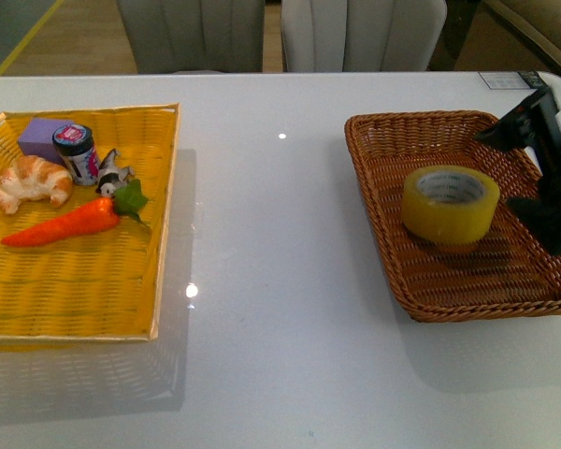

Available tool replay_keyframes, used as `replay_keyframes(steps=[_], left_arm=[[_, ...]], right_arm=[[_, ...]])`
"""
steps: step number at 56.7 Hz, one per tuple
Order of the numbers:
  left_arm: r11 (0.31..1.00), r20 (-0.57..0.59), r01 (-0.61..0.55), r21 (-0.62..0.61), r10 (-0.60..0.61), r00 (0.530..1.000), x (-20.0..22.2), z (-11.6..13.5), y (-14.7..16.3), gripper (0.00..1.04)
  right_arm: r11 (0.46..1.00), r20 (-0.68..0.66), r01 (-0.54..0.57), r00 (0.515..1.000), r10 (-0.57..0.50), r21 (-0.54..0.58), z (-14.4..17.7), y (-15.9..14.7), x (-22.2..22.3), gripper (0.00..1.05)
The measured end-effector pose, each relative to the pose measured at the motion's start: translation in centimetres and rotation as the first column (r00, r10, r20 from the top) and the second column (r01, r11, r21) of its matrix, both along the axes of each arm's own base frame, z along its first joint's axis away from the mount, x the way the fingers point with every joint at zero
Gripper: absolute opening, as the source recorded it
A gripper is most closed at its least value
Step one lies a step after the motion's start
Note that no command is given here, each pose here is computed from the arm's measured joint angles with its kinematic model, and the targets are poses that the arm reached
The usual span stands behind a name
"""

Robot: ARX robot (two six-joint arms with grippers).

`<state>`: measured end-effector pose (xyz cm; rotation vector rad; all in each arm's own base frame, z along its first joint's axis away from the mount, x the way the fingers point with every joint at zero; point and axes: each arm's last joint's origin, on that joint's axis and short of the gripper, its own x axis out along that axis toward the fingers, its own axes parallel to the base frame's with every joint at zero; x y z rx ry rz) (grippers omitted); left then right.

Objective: Move tape to another basket

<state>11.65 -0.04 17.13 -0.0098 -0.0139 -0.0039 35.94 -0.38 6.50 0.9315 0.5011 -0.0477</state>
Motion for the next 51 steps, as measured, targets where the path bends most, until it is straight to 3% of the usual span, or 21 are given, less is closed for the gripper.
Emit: replay_keyframes(steps=[11, 25, 27, 30, 38, 42, 51], left_arm=[[1.0, 0.001, 0.0, 0.0, 0.0, 1.0, -0.5, 0.0, 0.0, 0.02], [1.0, -0.021, 0.0, 0.0, 0.0, 1.0, -1.2, -0.3, 0.0, 0.02], [1.0, -0.034, 0.0, 0.001, 0.0, 0.999, -1.5, -0.5, 0.0, 0.02], [1.0, -0.019, 0.0, 0.0, 0.0, 1.0, -1.8, -0.4, 0.0, 0.02], [1.0, -0.016, -0.001, 0.001, 0.001, 1.0, -1.9, -0.4, 0.0, 0.02], [1.0, -0.016, 0.0, 0.001, 0.0, 1.0, -1.9, -0.4, 0.0, 0.02], [1.0, -0.015, 0.0, 0.001, 0.0, 1.0, -1.9, -0.4, 0.0, 0.02]], right_arm=[[0.993, 0.093, 0.006, 0.996, 0.005, -0.118, 6.0, -0.6, -4.8, 0.96], [0.964, 0.166, 0.034, 0.986, 0.01, -0.264, 10.4, -1.7, -13.2, 0.94], [0.942, 0.248, 0.073, 0.969, 0.012, -0.328, 10.9, -1.8, -14.2, 0.89], [0.862, 0.363, 0.115, 0.928, 0.085, -0.494, 11.7, -1.9, -16.2, 0.79], [0.693, 0.377, 0.14, 0.904, 0.202, -0.707, 12.3, -1.9, -20.3, 0.55], [0.652, 0.394, 0.167, 0.892, 0.219, -0.739, 12.4, -1.7, -21.1, 0.42], [0.623, 0.386, 0.166, 0.891, 0.237, -0.764, 11.7, -1.0, -22.1, 0.14]])
